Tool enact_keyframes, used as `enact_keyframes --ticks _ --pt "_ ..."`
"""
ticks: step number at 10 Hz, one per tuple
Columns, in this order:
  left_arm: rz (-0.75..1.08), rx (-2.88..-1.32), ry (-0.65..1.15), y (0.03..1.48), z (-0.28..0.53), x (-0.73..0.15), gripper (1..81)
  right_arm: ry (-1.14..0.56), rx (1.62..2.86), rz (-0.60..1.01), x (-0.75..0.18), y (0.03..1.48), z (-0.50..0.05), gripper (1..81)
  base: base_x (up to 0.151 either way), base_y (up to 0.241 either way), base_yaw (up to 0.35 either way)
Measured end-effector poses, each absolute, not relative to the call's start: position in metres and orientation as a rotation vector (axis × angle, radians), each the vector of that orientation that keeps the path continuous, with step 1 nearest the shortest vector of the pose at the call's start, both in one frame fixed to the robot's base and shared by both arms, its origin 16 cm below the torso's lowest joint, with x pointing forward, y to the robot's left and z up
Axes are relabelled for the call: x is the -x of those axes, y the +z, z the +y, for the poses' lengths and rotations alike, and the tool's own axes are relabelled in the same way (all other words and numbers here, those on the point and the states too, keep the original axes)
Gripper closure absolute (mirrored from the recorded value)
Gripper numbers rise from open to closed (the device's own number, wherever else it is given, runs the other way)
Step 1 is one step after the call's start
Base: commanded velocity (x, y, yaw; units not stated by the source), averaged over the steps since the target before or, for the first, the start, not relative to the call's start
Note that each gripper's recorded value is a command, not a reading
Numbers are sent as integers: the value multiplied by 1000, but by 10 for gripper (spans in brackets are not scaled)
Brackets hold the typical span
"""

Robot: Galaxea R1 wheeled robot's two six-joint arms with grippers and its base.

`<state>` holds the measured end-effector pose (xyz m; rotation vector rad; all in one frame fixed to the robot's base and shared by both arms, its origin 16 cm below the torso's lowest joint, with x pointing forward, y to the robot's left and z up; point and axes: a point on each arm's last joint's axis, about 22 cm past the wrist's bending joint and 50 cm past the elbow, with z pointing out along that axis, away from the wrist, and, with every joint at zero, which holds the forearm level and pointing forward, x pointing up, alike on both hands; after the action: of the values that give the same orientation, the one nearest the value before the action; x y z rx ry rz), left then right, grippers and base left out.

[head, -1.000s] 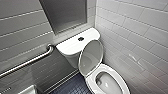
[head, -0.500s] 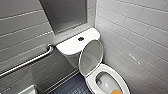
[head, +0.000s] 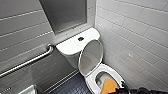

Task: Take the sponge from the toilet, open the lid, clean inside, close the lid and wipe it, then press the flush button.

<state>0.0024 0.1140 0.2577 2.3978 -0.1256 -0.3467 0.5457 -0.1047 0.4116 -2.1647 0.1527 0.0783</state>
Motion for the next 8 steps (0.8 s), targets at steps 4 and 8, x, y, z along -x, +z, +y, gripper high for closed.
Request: enact_keyframes --ticks 4,8 --pt "-123 -2394 -344 258 110 -3 10 29 2251 97 -629 387 -65 811 0 0 0" --pt "-126 -2409 -353 254 116 0 10 24 2323 173 -671 341 -21 811 0 0 0"
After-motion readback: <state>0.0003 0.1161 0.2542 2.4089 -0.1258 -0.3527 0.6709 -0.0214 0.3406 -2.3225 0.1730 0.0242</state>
